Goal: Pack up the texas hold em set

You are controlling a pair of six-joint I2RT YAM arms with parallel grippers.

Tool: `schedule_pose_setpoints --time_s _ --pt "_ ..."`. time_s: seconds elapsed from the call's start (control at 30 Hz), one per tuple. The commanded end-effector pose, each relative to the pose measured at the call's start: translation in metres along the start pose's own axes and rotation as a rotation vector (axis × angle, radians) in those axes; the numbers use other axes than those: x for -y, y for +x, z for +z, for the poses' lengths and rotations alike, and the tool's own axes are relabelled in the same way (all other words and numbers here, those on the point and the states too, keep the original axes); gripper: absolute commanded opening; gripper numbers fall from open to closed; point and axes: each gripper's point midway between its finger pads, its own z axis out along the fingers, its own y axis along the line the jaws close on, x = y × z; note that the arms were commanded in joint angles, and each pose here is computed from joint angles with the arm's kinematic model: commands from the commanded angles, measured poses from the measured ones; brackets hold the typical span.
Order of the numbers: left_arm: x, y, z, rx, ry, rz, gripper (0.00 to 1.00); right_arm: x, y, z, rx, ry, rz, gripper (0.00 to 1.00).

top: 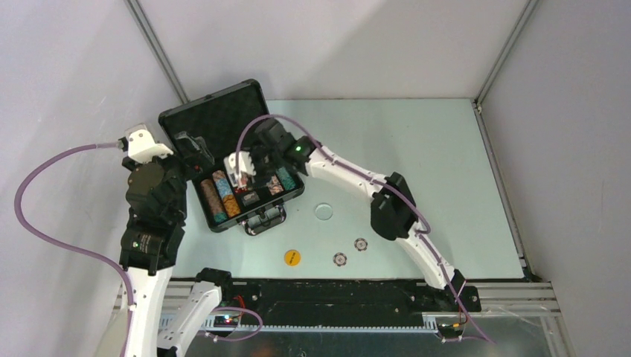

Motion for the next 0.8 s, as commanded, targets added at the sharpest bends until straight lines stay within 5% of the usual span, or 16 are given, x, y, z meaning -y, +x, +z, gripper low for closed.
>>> schedule_pose_setpoints --time_s 0.0,0.77 --pt "-0.006 -0.002 0.003 0.018 -0.028 0.024 1.00 -0.002 -0.017 0.013 0.002 -0.004 -0.174 0.00" --pt "-0.005 0.007 0.009 0.001 -0.024 0.027 1.00 -0.033 0.029 0.058 -0.199 -0.049 -0.333 0.00"
